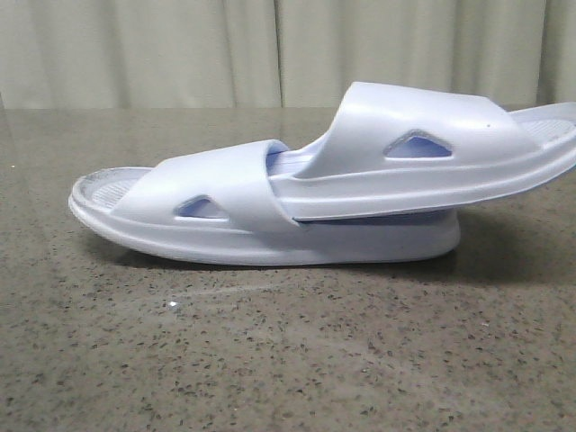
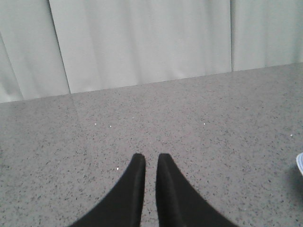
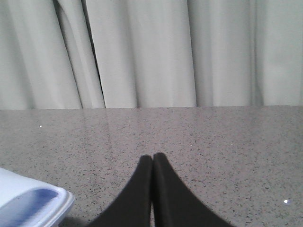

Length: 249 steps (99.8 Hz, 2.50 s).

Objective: Insert blue slippers together front up

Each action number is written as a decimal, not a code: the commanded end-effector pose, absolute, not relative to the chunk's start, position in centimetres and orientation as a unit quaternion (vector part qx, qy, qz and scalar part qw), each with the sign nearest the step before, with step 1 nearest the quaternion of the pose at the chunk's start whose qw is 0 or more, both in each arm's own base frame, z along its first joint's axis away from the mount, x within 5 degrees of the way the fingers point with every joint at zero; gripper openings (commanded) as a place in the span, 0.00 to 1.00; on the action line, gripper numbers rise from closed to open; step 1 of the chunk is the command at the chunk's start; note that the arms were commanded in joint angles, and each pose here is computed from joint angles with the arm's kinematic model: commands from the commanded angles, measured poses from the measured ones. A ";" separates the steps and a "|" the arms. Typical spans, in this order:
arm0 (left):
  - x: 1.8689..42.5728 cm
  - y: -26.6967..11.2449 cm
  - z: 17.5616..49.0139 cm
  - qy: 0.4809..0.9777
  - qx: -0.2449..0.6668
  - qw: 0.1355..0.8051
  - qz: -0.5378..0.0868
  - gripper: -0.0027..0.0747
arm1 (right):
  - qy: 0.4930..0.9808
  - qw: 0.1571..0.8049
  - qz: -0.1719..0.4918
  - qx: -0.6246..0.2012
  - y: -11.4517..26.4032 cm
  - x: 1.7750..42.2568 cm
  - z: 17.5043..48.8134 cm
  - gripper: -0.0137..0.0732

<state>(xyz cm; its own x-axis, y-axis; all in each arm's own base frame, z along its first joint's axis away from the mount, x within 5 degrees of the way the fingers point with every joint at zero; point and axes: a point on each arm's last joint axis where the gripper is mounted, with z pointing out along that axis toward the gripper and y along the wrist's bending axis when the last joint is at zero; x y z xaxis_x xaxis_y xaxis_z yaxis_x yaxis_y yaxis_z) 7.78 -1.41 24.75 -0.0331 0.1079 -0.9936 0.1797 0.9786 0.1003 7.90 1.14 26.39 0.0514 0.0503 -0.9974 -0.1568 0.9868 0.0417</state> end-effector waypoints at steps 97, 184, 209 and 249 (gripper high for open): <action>5.3 -0.7 21.6 0.645 0.078 0.761 -0.006 0.06 | 0.671 0.739 0.055 -0.034 0.9 7.9 27.4 0.03; 5.3 -0.7 21.6 0.645 0.078 0.761 -0.006 0.06 | 0.671 0.739 0.055 -0.034 0.9 7.9 27.4 0.03; 5.3 -0.7 21.6 0.645 0.078 0.761 -0.006 0.06 | 0.671 0.739 0.055 -0.034 0.9 7.9 27.4 0.03; 5.3 -0.7 21.6 0.645 0.078 0.761 -0.006 0.06 | 0.667 0.739 0.084 -0.049 1.4 7.6 27.5 0.03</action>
<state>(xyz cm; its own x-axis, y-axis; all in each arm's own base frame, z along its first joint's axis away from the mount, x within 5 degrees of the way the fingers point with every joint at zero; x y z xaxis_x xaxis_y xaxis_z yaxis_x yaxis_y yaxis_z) 5.55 -0.75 21.01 0.0733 0.1163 -0.9905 0.1250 0.9843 0.1248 7.79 1.44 26.34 0.0418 0.0689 -0.9967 -0.1917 0.9796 0.0597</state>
